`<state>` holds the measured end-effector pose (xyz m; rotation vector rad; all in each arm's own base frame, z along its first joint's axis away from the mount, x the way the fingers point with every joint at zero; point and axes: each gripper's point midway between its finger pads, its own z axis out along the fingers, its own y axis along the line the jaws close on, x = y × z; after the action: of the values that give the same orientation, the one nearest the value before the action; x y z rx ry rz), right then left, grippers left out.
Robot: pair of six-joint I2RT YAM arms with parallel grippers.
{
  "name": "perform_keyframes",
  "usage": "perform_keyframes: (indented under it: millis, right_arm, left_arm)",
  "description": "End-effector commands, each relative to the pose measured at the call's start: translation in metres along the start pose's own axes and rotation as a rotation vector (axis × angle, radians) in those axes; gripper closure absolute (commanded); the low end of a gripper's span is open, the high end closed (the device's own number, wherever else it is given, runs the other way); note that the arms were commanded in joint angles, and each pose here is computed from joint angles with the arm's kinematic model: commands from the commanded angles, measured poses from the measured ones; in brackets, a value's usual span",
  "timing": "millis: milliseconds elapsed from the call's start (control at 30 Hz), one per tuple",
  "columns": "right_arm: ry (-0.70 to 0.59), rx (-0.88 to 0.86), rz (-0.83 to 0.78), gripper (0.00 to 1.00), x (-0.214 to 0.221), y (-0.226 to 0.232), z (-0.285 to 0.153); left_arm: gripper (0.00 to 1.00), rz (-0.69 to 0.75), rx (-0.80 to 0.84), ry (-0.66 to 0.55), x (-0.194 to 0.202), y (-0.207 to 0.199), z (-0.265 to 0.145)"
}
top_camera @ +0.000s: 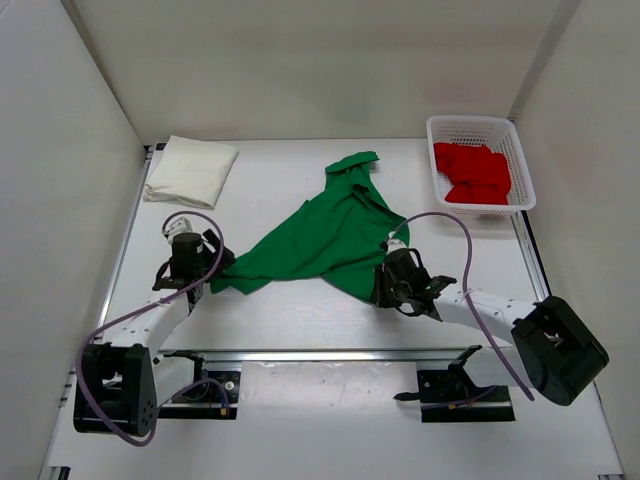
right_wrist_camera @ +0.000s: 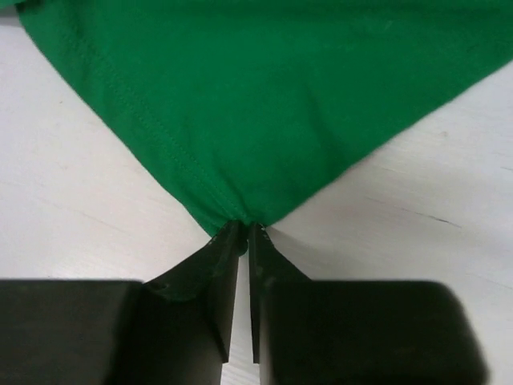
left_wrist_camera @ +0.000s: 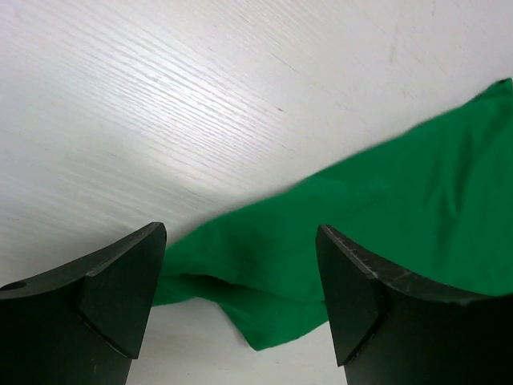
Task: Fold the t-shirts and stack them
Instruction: Flatten out the tshirt
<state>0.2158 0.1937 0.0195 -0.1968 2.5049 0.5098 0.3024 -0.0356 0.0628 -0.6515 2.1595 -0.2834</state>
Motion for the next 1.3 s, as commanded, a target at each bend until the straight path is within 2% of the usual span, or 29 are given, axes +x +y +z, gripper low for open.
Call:
perform_keyframes:
  millis: [0,67,133,200,267,367,533,633,767,900,1000,1033,1100,1167,1200,1267]
  right_arm:
    - [-0.021,0.043,-0.013,0.95,-0.003,-0.012,-0.001]
    - [-0.018,0.054,0.002,1.0,0.0,-0.02,-0.002]
    - [-0.04,0.048,0.017,1.0,-0.006,-0.023,-0.005]
    - [-0.056,0.058,0.034,1.0,-0.009,-0.028,-0.01]
    - [-0.036,0.081,0.062,1.0,0.001,-0.039,-0.018]
    - [-0.074,0.088,0.112,1.0,-0.001,-0.045,-0.035]
    - [-0.238,0.016,0.166,1.0,-0.032,-0.026,-0.083]
    - [-0.361,0.065,0.202,1.0,-0.061,-0.04,-0.117]
    - [-0.453,0.079,0.217,1.0,-0.085,-0.056,-0.15]
    - [-0.571,0.217,0.223,1.0,-0.109,-0.079,-0.187]
    - [-0.633,0.253,0.197,1.0,-0.126,-0.079,-0.208]
    - [-0.635,0.242,0.177,1.0,-0.13,-0.077,-0.21]
    - [-0.557,0.217,0.17,1.0,-0.122,-0.077,-0.187]
    - [-0.537,0.16,0.164,0.99,-0.12,-0.068,-0.174]
    - [-0.518,0.151,0.173,1.0,-0.113,-0.068,-0.165]
    - [-0.499,0.061,0.154,1.0,-0.109,-0.05,-0.152]
  left_arm:
    - [0.14,-0.048,0.005,-0.023,-0.008,0.001,-0.001]
    - [0.16,-0.055,0.021,-0.058,-0.012,-0.002,-0.009]
    - [0.23,-0.069,0.034,-0.073,-0.012,-0.003,-0.015]
    - [0.23,-0.069,0.042,-0.067,-0.015,-0.004,-0.017]
    - [0.21,-0.049,0.039,0.008,-0.004,0.001,-0.015]
    - [0.2,-0.03,0.016,0.04,0.002,0.005,-0.013]
    - [0.21,0.037,-0.014,-0.091,-0.036,0.002,-0.024]
    - [0.2,0.066,0.001,-0.02,-0.026,-0.005,-0.017]
    - [0.21,0.106,0.02,0.071,-0.008,-0.012,-0.003]
    - [0.2,0.137,0.023,0.006,-0.024,-0.026,-0.001]
    - [0.19,0.161,0.076,0.091,-0.008,-0.042,0.007]
    - [0.19,0.18,0.101,0.154,0.009,-0.048,0.011]
    - [0.17,0.205,0.17,0.222,0.036,-0.065,0.018]
    - [0.15,0.219,0.261,0.267,0.057,-0.093,0.019]
    - [0.14,0.218,0.268,0.299,0.066,-0.096,0.022]
    - [0.14,0.227,0.376,0.317,0.072,-0.132,0.026]
